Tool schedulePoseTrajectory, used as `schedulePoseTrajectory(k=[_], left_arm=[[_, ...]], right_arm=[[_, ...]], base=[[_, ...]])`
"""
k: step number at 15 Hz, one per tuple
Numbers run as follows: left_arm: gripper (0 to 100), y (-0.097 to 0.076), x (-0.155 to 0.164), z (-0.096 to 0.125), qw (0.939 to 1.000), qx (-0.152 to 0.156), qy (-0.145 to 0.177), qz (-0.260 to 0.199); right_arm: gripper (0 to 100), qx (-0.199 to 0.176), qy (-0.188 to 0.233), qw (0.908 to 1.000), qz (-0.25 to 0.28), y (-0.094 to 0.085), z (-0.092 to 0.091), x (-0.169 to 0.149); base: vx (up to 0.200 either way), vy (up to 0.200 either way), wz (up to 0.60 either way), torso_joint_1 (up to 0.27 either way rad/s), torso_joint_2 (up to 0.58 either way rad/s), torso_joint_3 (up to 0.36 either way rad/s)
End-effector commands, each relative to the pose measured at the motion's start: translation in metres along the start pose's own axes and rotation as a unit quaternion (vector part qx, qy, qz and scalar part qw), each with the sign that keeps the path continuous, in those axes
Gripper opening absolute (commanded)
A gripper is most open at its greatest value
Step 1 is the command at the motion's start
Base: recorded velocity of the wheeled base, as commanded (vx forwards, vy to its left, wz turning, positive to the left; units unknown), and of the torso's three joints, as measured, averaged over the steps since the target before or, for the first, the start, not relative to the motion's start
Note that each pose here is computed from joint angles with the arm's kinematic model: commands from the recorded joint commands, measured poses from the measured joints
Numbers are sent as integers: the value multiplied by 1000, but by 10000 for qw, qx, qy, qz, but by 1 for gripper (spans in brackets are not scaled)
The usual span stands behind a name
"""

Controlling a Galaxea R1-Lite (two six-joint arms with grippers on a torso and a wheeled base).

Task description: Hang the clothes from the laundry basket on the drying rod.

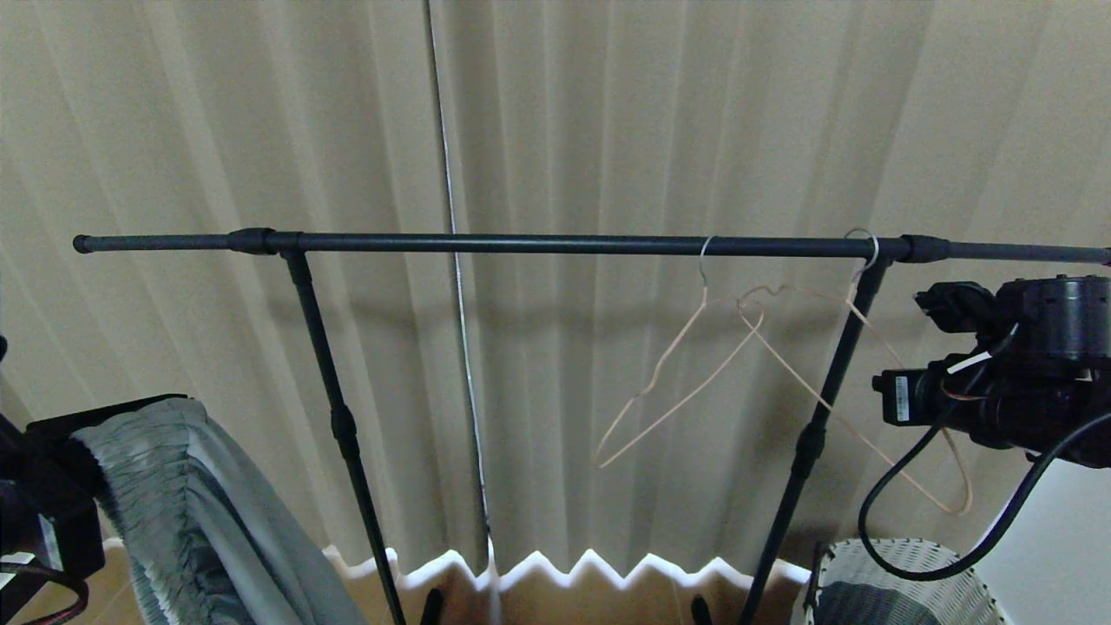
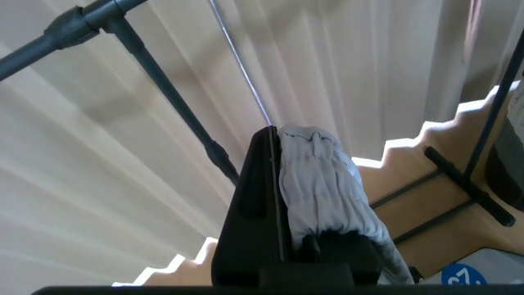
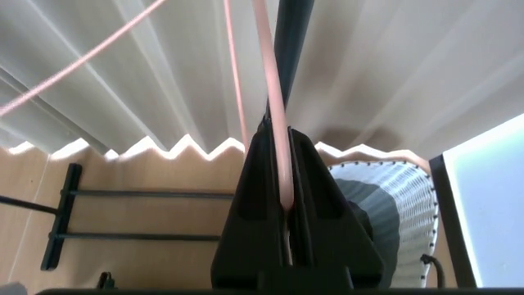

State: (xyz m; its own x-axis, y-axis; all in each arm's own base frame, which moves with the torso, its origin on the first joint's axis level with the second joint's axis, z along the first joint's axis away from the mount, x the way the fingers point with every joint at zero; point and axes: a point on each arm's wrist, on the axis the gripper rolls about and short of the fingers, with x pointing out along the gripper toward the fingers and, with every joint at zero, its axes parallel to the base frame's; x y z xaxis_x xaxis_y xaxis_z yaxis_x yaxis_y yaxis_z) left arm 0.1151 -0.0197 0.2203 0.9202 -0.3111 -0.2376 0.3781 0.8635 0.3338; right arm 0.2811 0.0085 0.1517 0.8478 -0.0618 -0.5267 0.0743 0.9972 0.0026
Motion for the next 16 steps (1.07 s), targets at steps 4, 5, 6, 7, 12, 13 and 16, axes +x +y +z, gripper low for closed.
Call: schedulePoseTrajectory(k=[4,5,6,7,12,13,16], left_arm=[[0,0,-2,0,10000,7,-30,12],[0,0,-2,0,10000,9,-37,14],[0,0,-2,1,10000,10,-44,17],[0,0,-2,1,10000,9,-37,14],[0,0,-1,0,10000,0,-27,19],[0,0,-1,0,10000,7,-30,12],[0,0,-1,0,10000,-2,-23,9]], right_arm=[[0,26,-377,9993,33,0,11,-21],[0,23,-384,9993,40,0,11,-23],[0,5,-392,9992,47,0,10,-26],[0,9,-430,9991,49,0,10,-29],[0,-77,-377,9992,104,1,0,-39],[0,-118,-347,9993,115,2,-3,-40],[0,-167,-316,9992,166,4,-6,-41]], base=[[0,0,0,0,0,0],[0,0,0,0,0,0],[0,0,0,0,0,0],[0,0,0,0,0,0],[0,0,0,0,0,0],[0,0,0,0,0,0],[0,0,0,0,0,0]])
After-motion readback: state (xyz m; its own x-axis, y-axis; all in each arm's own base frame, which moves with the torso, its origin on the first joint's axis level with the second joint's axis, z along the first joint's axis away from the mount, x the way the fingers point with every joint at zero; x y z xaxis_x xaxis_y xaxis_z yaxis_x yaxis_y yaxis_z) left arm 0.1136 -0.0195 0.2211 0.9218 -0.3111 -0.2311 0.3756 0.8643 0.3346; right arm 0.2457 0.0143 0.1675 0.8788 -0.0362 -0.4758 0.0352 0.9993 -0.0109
